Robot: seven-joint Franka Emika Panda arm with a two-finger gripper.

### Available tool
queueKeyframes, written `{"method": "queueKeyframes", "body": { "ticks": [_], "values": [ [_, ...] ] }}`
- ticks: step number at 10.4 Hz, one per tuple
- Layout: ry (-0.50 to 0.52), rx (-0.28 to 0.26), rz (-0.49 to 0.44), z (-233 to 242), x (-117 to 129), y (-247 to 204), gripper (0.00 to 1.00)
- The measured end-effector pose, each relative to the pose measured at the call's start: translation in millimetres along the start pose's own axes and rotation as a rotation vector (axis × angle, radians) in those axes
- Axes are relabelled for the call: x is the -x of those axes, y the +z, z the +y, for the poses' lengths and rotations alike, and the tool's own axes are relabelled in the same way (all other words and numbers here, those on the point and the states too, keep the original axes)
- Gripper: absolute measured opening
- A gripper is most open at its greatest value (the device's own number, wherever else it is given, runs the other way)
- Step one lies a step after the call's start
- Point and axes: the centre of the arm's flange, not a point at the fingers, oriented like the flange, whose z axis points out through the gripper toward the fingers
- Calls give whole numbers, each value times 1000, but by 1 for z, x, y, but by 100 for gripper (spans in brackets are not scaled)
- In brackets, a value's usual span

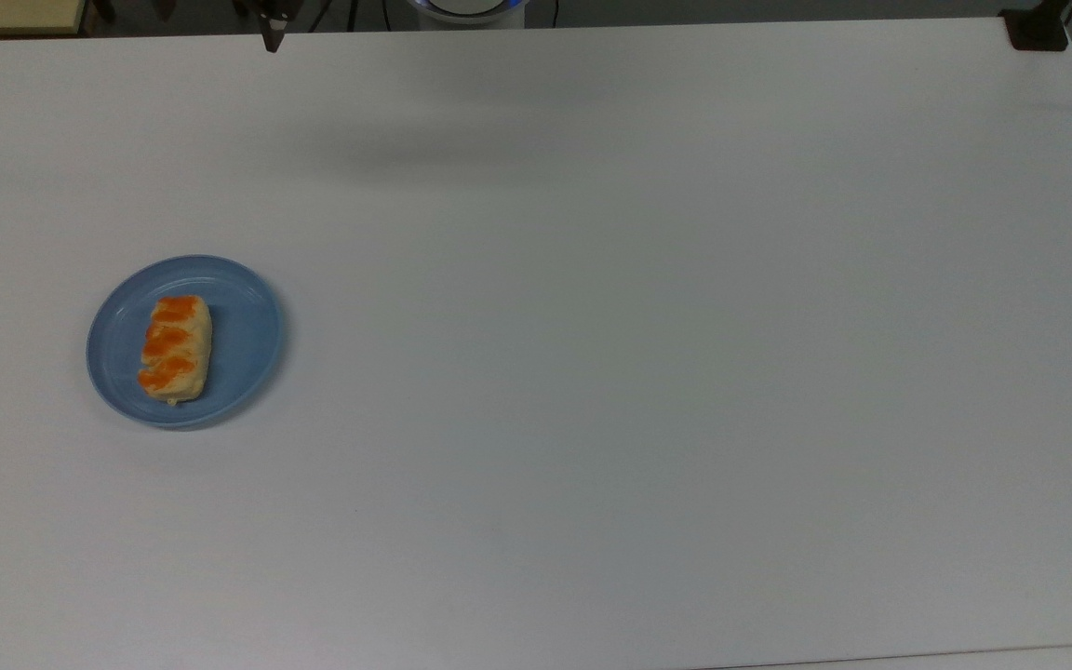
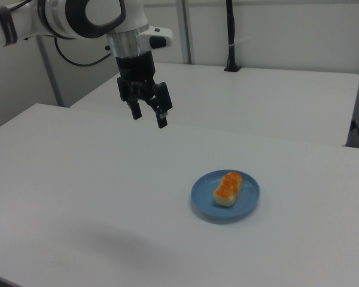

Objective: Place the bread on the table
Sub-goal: 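Move the gripper down toward the bread on the blue plate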

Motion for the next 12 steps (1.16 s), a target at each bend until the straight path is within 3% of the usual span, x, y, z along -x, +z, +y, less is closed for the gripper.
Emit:
{"method": "queueKeyframes", "body": {
  "ticks": [9, 12],
  "values": [
    [0, 4, 30, -2, -10, 6, 100],
    [23, 14, 90, 3, -42, 39, 100]
  ]
}}
